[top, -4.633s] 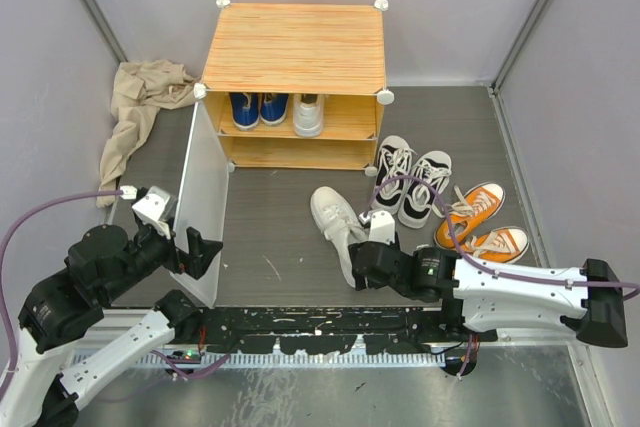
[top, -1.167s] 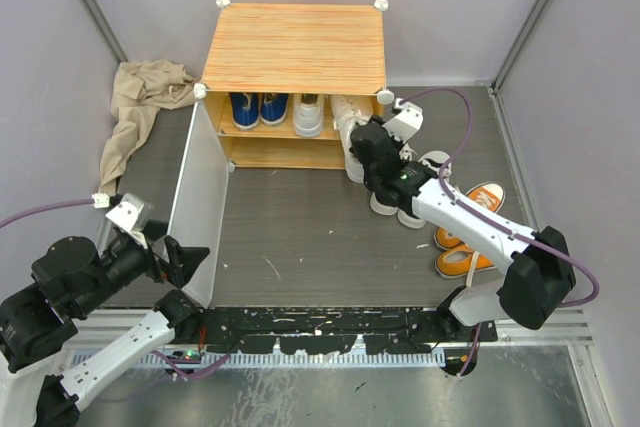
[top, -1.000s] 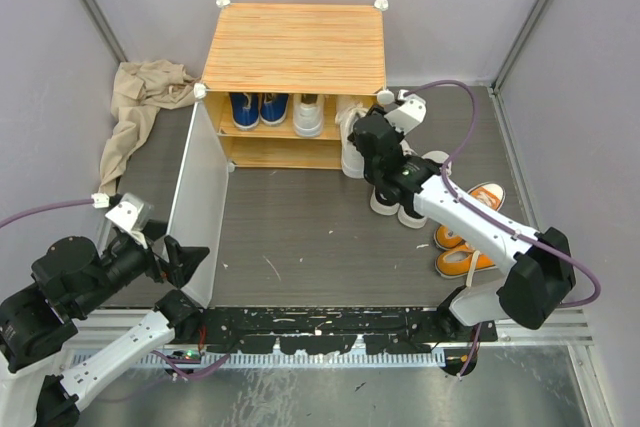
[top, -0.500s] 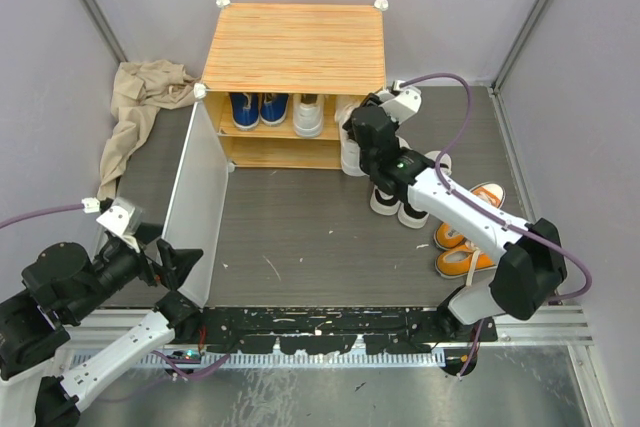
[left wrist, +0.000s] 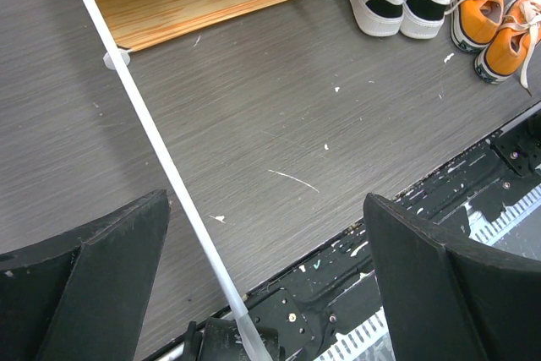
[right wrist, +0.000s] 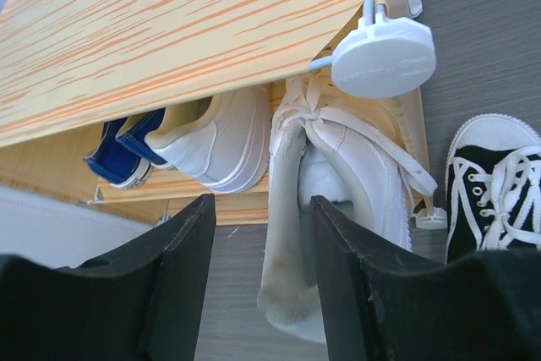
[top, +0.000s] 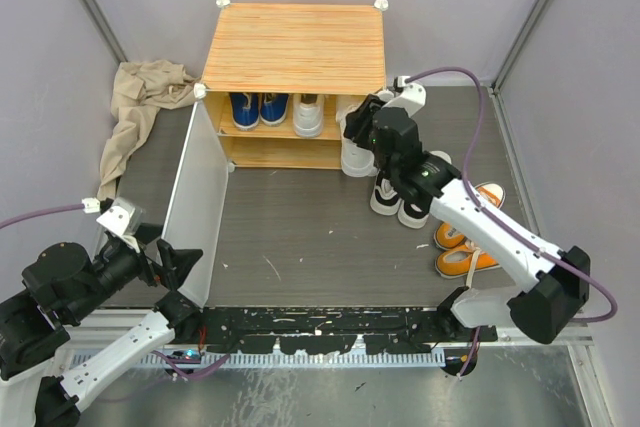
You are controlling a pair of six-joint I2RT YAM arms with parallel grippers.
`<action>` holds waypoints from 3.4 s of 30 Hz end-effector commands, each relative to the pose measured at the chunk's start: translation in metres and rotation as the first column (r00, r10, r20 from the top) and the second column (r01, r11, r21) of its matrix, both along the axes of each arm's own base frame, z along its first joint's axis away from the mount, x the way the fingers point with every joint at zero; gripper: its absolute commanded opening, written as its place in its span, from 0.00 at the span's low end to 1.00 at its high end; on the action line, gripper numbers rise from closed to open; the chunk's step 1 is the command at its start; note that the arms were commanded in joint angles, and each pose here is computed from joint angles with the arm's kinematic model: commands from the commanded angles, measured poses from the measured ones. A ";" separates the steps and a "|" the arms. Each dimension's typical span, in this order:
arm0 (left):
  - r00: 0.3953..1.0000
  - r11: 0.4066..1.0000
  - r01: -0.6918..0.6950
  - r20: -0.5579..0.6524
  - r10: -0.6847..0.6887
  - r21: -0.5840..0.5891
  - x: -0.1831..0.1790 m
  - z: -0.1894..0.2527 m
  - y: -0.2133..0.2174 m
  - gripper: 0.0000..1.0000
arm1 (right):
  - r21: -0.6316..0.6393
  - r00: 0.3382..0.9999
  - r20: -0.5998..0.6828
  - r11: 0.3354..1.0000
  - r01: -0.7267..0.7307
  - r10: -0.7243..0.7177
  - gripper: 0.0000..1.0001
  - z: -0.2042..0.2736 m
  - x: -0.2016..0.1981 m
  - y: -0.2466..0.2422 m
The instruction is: Place and organize the shoes in the shoe cabinet
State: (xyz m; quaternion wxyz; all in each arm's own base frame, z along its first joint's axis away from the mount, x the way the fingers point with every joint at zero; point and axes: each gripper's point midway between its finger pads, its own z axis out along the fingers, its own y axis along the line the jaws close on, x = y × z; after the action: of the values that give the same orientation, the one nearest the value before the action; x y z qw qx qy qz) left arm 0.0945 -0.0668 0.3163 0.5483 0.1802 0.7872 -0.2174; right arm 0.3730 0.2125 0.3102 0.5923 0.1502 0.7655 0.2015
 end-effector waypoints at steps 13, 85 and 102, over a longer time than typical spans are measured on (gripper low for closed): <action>1.000 1.000 -0.014 0.024 0.014 -0.008 0.010 0.010 -0.004 0.98 | -0.290 0.962 -0.134 0.919 -0.267 0.237 0.70 -0.014 -0.072 -0.021; 1.000 0.999 -0.022 0.011 0.021 0.029 0.017 -0.004 -0.007 0.98 | -0.367 0.992 0.057 0.926 -0.085 0.114 0.77 -0.021 0.003 0.006; 0.999 0.999 -0.027 0.018 0.027 0.037 0.015 -0.008 -0.003 0.98 | -0.369 0.982 0.187 0.928 0.046 0.026 0.07 -0.022 0.030 0.000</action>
State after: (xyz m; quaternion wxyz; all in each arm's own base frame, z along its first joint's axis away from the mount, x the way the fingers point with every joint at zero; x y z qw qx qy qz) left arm 0.1054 -0.0680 0.2948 0.5295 0.1867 0.8063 -0.1861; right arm 0.3898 0.2134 0.2435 0.6125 -0.0209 0.7891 0.0413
